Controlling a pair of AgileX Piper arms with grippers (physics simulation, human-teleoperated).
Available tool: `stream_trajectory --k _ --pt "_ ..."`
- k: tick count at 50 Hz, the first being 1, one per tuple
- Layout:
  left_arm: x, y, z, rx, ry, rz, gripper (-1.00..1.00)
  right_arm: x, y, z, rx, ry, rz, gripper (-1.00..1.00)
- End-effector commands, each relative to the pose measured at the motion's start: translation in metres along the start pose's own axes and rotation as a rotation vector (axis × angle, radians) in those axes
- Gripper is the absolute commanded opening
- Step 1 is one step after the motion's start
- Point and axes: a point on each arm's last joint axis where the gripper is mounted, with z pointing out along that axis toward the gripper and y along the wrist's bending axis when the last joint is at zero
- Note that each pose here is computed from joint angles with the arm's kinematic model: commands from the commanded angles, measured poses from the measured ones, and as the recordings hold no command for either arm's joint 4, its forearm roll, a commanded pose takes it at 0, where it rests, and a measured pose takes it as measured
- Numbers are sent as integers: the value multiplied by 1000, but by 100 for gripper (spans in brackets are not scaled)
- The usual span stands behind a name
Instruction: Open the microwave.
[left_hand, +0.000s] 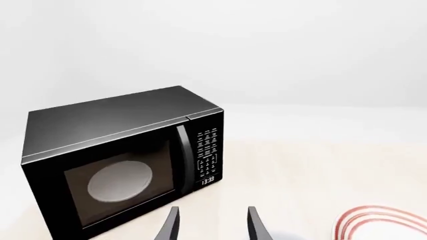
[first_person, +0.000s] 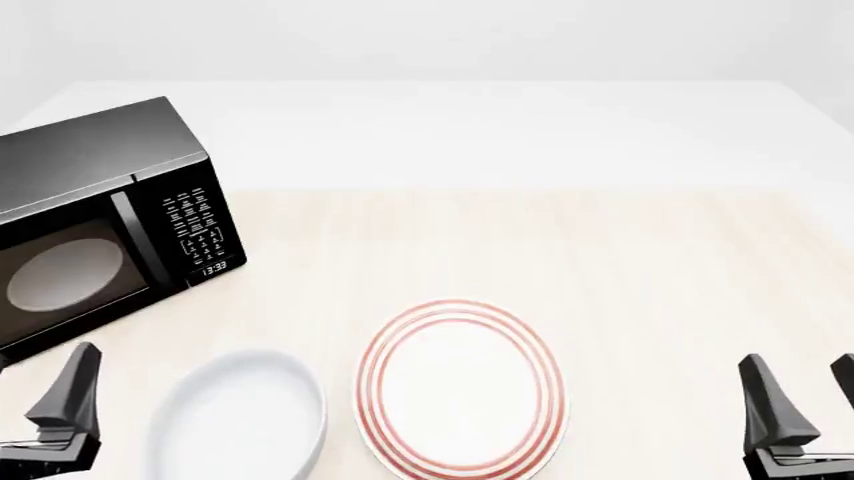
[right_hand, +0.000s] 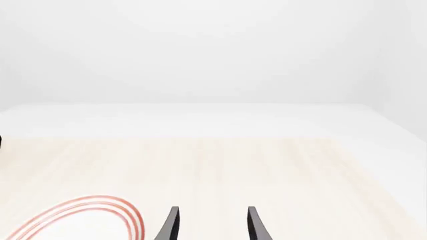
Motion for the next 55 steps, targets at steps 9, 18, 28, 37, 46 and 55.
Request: stream_trajectory --k 9,18,28,37,46,55 --pt "-26 5 21 -65 9 73 100 0 0 0 0 0 0 100" --pt "-30 6 31 -70 12 74 100 0 0 0 0 0 0 100" --pt "-33 9 41 -91 14 70 100 0 0 -1 0 0 0 100" --pt "-29 11 51 -99 21 43 100 0 0 -1 0 0 0 100" --pt "-26 12 63 -98 48 49 100 0 0 -1 0 0 0 100" --pt "-18 12 77 -88 68 43 100 0 0 -1 0 0 0 100"
